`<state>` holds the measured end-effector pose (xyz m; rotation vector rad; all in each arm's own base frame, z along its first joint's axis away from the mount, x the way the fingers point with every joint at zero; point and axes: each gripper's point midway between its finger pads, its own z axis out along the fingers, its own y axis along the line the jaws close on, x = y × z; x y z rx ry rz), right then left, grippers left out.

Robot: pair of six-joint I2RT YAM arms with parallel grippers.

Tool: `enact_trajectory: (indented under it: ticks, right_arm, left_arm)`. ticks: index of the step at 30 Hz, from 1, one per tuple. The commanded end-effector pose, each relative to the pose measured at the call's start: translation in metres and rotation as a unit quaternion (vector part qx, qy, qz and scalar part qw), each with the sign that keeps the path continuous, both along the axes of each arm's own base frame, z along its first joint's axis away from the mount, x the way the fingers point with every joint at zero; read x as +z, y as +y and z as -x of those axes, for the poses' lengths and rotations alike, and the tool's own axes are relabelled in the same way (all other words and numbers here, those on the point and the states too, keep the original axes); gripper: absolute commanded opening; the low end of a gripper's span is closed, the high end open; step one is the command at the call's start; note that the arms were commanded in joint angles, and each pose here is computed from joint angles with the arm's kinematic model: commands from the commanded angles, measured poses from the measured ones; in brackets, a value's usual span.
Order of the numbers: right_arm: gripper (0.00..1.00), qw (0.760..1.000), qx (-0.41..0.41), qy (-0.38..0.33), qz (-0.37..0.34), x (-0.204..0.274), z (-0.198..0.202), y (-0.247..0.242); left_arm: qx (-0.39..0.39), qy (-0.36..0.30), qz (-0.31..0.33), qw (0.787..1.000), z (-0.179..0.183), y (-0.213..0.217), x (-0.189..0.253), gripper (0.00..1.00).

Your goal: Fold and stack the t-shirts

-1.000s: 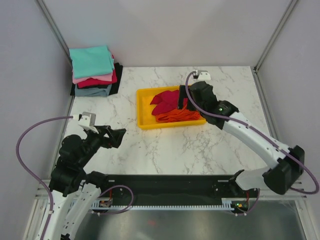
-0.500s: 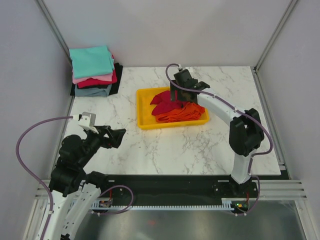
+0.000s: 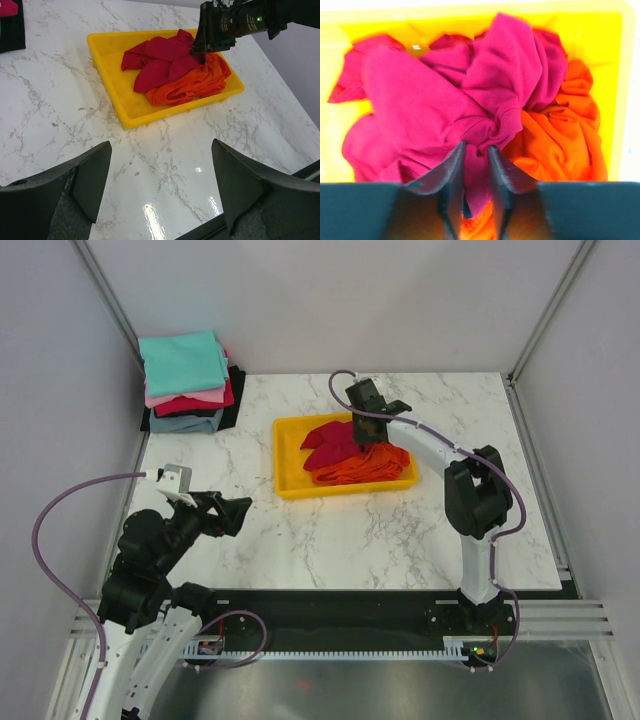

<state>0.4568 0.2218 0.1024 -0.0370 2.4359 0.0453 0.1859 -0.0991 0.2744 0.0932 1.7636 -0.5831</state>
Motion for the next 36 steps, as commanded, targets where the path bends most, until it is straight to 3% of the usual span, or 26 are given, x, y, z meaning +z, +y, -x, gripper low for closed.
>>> enact_trajectory:
  ticks: [1, 3, 6, 9, 10, 12, 13, 17, 19, 21, 22, 23, 25, 27, 30, 34, 36]
  right_arm:
    - [0.29, 0.997, 0.003, -0.075, -0.024, 0.066, -0.02, 0.004]
    - [0.01, 0.994, 0.005, -0.099, -0.034, 0.097, -0.022, 0.005]
    - [0.0, 0.987, -0.001, -0.151, -0.056, 0.157, -0.027, 0.0]
    - [0.0, 0.966, -0.075, -0.243, -0.049, 0.246, -0.029, -0.057]
    - [0.0, 0.948, -0.108, -0.296, -0.05, 0.298, -0.016, -0.083]
    - [0.0, 0.918, -0.172, -0.357, -0.011, 0.351, 0.005, -0.129]
    - [0.0, 0.891, -0.222, -0.397, -0.006, 0.388, 0.03, -0.166]
    - [0.0, 0.847, -0.31, -0.432, 0.036, 0.416, 0.069, -0.235]
    - [0.0, 0.846, -0.342, -0.404, 0.07, 0.388, 0.077, -0.258]
    - [0.0, 0.826, -0.406, -0.384, 0.079, 0.357, 0.088, -0.286]
    - [0.07, 0.834, -0.409, -0.36, 0.088, 0.327, 0.094, -0.295]
    - [0.28, 0.854, -0.384, -0.345, 0.066, 0.309, 0.088, -0.292]
    - [0.98, 0.875, -0.375, -0.299, 0.058, 0.26, 0.093, -0.299]
    - [0.98, 0.899, -0.351, -0.257, 0.039, 0.22, 0.097, -0.288]
    - [0.98, 0.917, -0.324, -0.233, 0.018, 0.195, 0.099, -0.275]
    - [0.98, 0.927, -0.29, -0.239, -0.01, 0.199, 0.108, -0.262]
    - [0.98, 0.93, -0.274, -0.243, -0.024, 0.203, 0.112, -0.256]
  left_arm:
    - [-0.003, -0.012, -0.012, 1.0, -0.002, 0.001, 0.001, 0.88]
    - [-0.003, -0.013, -0.011, 1.0, -0.002, 0.0, 0.002, 0.88]
    - [-0.002, -0.011, -0.012, 1.0, -0.003, 0.001, 0.001, 0.88]
    - [-0.003, -0.008, -0.012, 1.0, -0.003, 0.0, 0.0, 0.88]
    - [-0.003, -0.008, -0.013, 1.0, -0.004, 0.0, 0.0, 0.88]
    - [-0.005, -0.006, -0.014, 1.0, -0.004, -0.001, -0.001, 0.88]
    - [-0.006, -0.003, -0.014, 1.0, -0.004, -0.001, -0.002, 0.88]
    - [-0.005, -0.003, -0.014, 1.0, -0.004, -0.001, -0.002, 0.87]
    - [-0.005, -0.004, -0.014, 1.0, -0.004, -0.001, -0.002, 0.87]
    - [-0.005, -0.005, -0.014, 1.0, -0.004, -0.001, -0.002, 0.87]
    - [-0.004, -0.004, -0.014, 1.0, -0.004, -0.001, -0.002, 0.87]
    - [-0.005, -0.003, -0.014, 1.0, -0.004, -0.001, -0.002, 0.87]
    - [-0.008, 0.004, -0.015, 1.0, -0.006, -0.003, -0.005, 0.87]
    - [-0.012, 0.022, -0.015, 1.0, -0.01, -0.006, -0.012, 0.88]
    - [-0.001, 0.071, -0.026, 0.997, -0.025, -0.008, -0.029, 0.87]
    - [0.002, 0.191, -0.054, 0.98, -0.066, -0.023, -0.071, 0.83]
    - [0.033, 0.194, -0.069, 0.978, -0.088, -0.018, -0.072, 0.83]
